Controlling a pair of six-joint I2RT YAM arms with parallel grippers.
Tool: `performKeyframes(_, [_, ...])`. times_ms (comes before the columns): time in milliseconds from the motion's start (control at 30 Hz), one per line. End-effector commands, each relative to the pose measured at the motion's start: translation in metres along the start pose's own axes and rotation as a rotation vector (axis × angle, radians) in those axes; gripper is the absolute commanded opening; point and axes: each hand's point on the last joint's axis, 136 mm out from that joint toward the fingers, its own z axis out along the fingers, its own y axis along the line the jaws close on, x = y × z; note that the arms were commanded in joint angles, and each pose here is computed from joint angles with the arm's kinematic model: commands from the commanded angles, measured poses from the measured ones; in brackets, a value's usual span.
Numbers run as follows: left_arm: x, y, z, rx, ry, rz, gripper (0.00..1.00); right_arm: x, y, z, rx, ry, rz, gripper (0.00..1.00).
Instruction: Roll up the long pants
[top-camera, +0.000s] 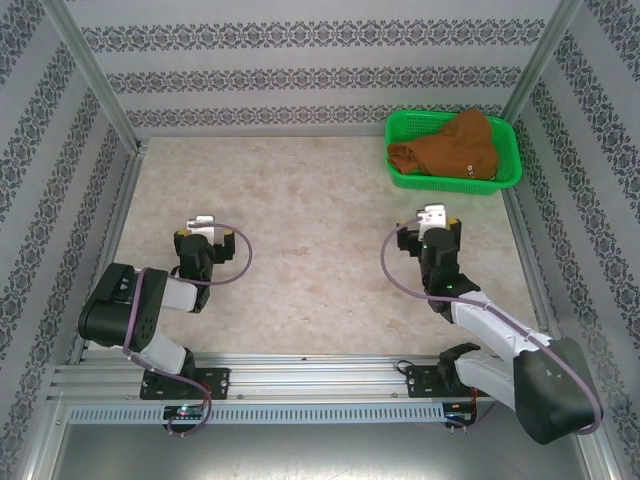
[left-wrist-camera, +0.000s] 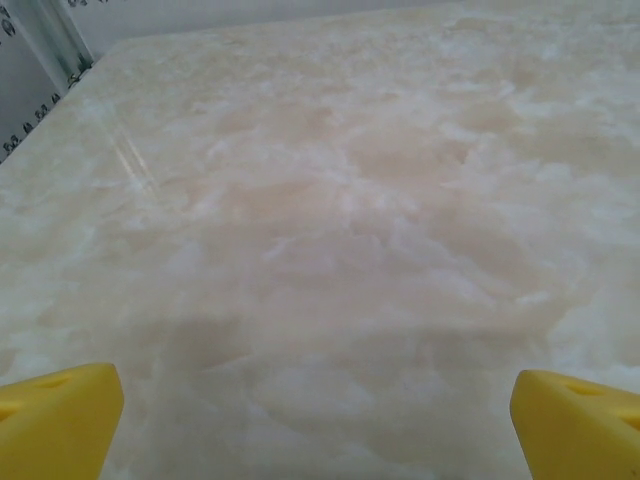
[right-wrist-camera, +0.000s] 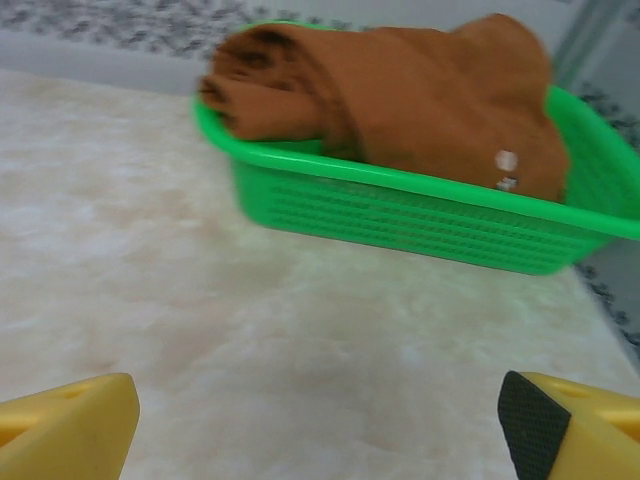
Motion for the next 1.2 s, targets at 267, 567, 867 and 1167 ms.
performKeyframes(267, [-0.016,0.0,0.01,0.04,-0.016,-0.03,1.0,0.028,-0.008,0.059,-0.057,-0.096,0.105,0.9])
performKeyframes(567, [-0.015,0.001,0.014,0.066,0.007,-0.05,1.0,0.026,0.005,0.066,-0.23,-0.029,0.124,0.98])
performKeyframes(867, [-0.016,0.001,0.014,0.068,0.006,-0.05,1.0,0.027,0.001,0.066,-0.209,-0.016,0.129,0.98])
performKeyframes(1167, [-0.015,-0.005,0.015,0.128,0.018,-0.049,1.0,0.027,0.002,0.066,-0.211,-0.014,0.129,0.98])
